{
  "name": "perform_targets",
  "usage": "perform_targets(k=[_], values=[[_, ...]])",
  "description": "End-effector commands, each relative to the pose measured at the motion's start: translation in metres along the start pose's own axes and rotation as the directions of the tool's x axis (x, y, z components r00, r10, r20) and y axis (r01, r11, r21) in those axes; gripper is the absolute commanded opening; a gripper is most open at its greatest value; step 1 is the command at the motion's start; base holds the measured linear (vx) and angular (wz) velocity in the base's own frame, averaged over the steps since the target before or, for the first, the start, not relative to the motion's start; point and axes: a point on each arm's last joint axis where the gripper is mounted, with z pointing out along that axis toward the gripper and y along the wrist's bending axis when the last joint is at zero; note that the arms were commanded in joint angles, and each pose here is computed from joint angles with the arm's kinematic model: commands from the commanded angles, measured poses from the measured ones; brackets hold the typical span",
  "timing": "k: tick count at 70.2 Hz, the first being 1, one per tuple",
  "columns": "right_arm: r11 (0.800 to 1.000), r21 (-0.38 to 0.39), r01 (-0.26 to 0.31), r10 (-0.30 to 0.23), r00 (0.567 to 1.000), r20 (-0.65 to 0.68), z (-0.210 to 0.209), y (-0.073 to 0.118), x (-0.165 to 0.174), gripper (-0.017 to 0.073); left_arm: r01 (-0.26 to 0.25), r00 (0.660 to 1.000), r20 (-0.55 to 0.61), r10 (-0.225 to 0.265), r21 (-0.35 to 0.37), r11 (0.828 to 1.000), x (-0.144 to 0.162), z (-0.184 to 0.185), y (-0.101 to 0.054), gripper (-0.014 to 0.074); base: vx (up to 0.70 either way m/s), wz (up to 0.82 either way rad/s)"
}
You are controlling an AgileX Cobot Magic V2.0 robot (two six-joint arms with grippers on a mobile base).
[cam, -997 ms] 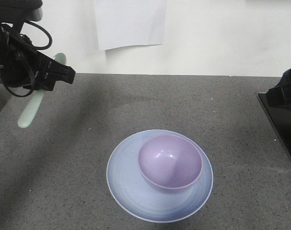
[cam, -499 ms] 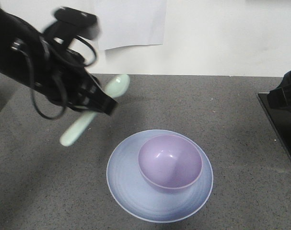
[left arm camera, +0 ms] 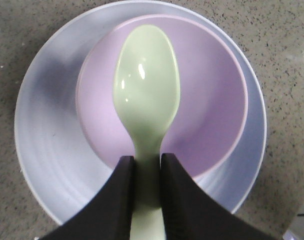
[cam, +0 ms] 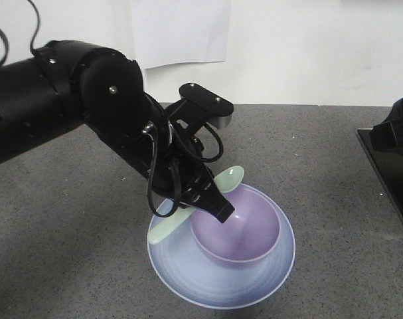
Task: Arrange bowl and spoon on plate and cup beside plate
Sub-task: 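Swing the left gripper with the spoon over the bowl, then lower the spoon into the bowl and open the left gripper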
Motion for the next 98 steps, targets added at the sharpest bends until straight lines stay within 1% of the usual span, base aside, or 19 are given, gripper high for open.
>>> perform_targets(k=[1, 14, 36, 49, 61, 79, 86, 93, 98], values=[[1.0, 0.008, -0.006, 0.005, 0.995, 0.098, -0.013, -0.003, -0.008, 0.0452, 0.007, 0.995, 0.104, -0.011, 0.038, 0.999, -0.009, -0.017, -0.008, -0.0007, 0.0, 0.0], [1.0, 0.007, -0.007, 0.006, 0.995, 0.102, -0.013, -0.003, -0.008, 0.0452, 0.027, 0.997, 0.07, -0.032, 0.068, 0.997, -0.012, 0.004, -0.007, -0.0006, 0.0, 0.0], [1.0, 0.007, -0.007, 0.006, 0.995, 0.101, -0.013, -0.003, -0.008, 0.0452, 0.037, 0.998, 0.043, -0.04, 0.067, 0.997, -0.014, 0.022, -0.003, 0.0, 0.0, 0.0], [1.0, 0.007, -0.009, 0.008, 0.995, 0.101, -0.013, -0.003, -0.008, 0.0452, 0.041, 0.999, 0.024, -0.043, 0.068, 0.997, -0.013, 0.027, -0.003, 0.0032, 0.0, 0.0], [1.0, 0.007, -0.01, 0.01, 0.995, 0.101, -0.013, -0.003, -0.008, 0.0452, 0.045, 0.999, 0.021, -0.047, 0.072, 0.996, -0.013, 0.029, -0.003, 0.0111, 0.0, 0.0], [1.0, 0.007, -0.01, 0.01, 0.995, 0.101, -0.013, -0.003, -0.008, 0.0452, 0.049, 0.998, 0.021, -0.051, 0.08, 0.996, -0.013, 0.028, -0.004, 0.03, 0.0, 0.0], [1.0, 0.007, -0.01, 0.01, 0.995, 0.101, -0.013, -0.003, -0.008, 0.0452, 0.049, 0.998, 0.023, -0.051, 0.08, 0.996, -0.013, 0.028, -0.004, 0.036, 0.0, 0.0], [1.0, 0.007, -0.01, 0.01, 0.995, 0.101, -0.013, -0.003, -0.008, 0.0452, 0.049, 0.998, 0.024, -0.051, 0.08, 0.996, -0.013, 0.028, -0.003, 0.0399, 0.0, 0.0], [1.0, 0.007, -0.01, 0.01, 0.995, 0.101, -0.013, -0.003, -0.008, 0.0452, 0.049, 0.998, 0.029, -0.051, 0.079, 0.996, -0.014, 0.028, -0.003, 0.0402, 0.0, 0.0]])
